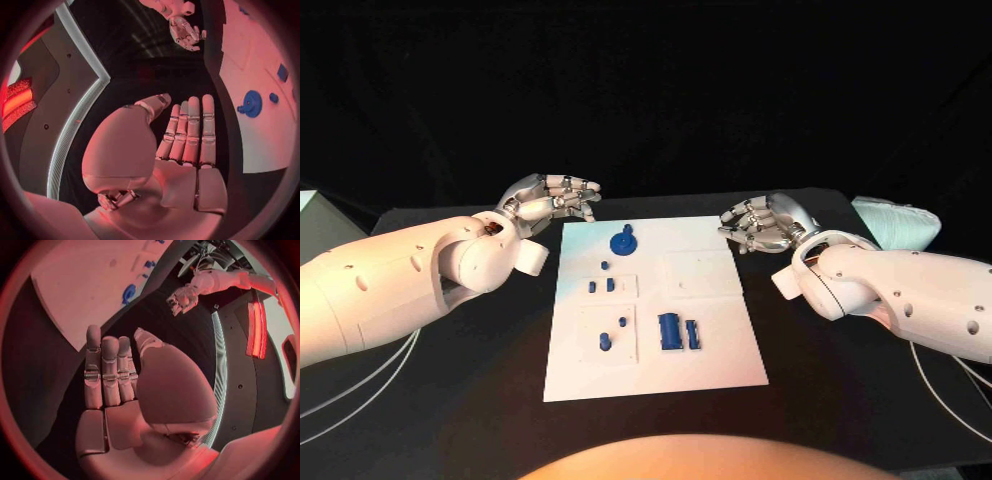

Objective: Assemble the parts on the task board

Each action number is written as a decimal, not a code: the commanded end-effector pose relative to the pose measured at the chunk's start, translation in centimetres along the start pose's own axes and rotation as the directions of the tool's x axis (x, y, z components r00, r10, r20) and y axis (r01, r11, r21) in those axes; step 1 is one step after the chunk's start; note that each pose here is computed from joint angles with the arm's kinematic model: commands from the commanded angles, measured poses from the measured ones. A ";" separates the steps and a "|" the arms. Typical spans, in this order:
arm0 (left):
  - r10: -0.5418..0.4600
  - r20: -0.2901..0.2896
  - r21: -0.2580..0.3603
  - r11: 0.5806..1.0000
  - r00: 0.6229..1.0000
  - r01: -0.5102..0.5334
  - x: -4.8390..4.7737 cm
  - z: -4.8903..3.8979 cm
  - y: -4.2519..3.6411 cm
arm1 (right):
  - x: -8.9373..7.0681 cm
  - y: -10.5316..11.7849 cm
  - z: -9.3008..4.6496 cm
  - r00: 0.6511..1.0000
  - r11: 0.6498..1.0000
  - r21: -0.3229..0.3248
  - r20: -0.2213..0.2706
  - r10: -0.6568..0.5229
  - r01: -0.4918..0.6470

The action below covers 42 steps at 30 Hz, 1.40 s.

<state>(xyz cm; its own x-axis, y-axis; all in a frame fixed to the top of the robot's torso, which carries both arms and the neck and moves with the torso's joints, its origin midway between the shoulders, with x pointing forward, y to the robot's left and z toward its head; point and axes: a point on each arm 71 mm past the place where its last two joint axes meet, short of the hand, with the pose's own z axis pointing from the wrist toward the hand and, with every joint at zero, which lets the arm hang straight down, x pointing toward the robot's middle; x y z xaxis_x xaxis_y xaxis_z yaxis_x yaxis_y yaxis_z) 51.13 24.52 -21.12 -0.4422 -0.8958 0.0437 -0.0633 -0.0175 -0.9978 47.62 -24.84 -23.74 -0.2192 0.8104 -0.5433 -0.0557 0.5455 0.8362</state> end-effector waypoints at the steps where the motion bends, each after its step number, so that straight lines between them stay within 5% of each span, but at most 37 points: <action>1: -0.046 0.116 0.088 0.995 0.992 0.036 -1.02 0.55 -0.23 | -1.0 -0.1 1.4 0.982 0.981 -0.048 0.021 0.189 -0.188; 11: -0.084 0.243 0.128 0.990 0.966 0.054 -2.51 1.88 1.21 | -2.8 -0.9 5.0 0.960 0.960 -0.079 0.062 0.273 -0.268; 12: -0.044 0.182 0.068 0.997 0.982 0.032 -2.07 1.83 1.40 | -2.8 -1.1 4.7 0.978 0.983 -0.029 0.104 0.181 -0.179; 18: -0.041 0.200 0.068 0.997 0.979 0.028 -1.43 1.68 1.52 | -1.9 -0.5 4.2 0.966 0.973 -0.042 0.114 0.232 -0.228; 24: -0.033 0.253 0.069 0.998 0.967 0.016 0.44 1.13 1.80 | 0.7 1.2 2.7 0.917 0.929 -0.068 0.145 0.371 -0.365; 32: -0.012 0.356 0.063 0.998 0.934 -0.011 4.19 -0.47 1.94 | 3.6 3.7 0.3 0.829 0.849 -0.077 0.187 0.527 -0.523; 37: 0.001 0.403 0.057 0.998 0.915 -0.026 5.94 -1.45 1.82 | 4.1 4.2 -0.3 0.809 0.831 -0.076 0.196 0.555 -0.551; 42: 0.007 0.424 0.053 0.998 0.905 -0.033 6.72 -1.94 1.72 | 4.1 4.2 -0.3 0.809 0.831 -0.076 0.196 0.555 -0.551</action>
<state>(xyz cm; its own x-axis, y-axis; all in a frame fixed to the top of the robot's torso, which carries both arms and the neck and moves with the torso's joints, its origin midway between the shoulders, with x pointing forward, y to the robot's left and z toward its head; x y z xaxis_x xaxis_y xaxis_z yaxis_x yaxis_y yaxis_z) 46.40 18.91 -22.75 -0.1027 -0.9933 0.0534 -0.0342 -0.0501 -0.9982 46.20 -19.05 -22.58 -0.0496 0.9988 0.0032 0.0202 -0.0022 0.9998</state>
